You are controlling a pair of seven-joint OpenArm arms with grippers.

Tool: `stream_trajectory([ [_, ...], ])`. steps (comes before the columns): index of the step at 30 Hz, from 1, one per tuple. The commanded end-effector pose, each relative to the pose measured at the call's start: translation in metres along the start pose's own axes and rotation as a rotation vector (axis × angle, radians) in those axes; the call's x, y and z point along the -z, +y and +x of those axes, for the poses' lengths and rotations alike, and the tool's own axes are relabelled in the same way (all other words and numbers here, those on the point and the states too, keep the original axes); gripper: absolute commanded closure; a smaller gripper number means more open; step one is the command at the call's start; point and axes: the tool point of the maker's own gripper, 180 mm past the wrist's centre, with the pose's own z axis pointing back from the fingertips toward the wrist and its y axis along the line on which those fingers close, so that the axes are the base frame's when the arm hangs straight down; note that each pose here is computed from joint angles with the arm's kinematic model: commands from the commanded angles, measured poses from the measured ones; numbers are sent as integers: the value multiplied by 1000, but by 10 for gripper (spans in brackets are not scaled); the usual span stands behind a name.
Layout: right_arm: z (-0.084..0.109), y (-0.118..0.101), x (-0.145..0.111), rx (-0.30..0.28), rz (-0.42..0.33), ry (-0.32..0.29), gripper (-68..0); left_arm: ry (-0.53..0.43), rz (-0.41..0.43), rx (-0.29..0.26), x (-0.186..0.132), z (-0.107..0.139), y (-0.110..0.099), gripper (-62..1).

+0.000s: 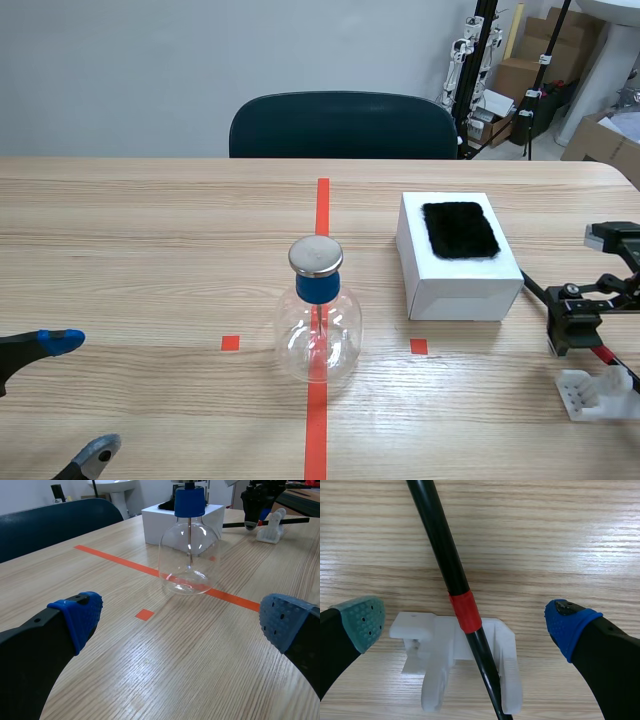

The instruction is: Do the electroscope experiment. pick up the black charging rod

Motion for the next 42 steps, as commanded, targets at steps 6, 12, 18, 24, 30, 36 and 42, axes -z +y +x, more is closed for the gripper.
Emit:
stream_trajectory([
  [6,7,-9,-7,10,-14,-30,-588,-58,3,18,0,14,4,-623],
  [12,11,-9,-7,10,-13,-48,-588,-58,3,18,0,14,4,-623],
  [18,13,-5,-6,10,-6,-60,-496,-58,4,18,0,14,4,-623],
  [24,13,-5,-6,10,-6,-60,-397,-59,3,20,0,14,5,-623],
  [30,13,-5,-6,10,-6,-60,-290,-59,3,20,0,14,5,-623],
  [36,13,-5,-6,10,-6,-60,-221,-59,3,20,0,14,5,-623],
  [42,13,-5,-6,10,-6,-60,-151,-59,3,20,0,14,5,-623],
])
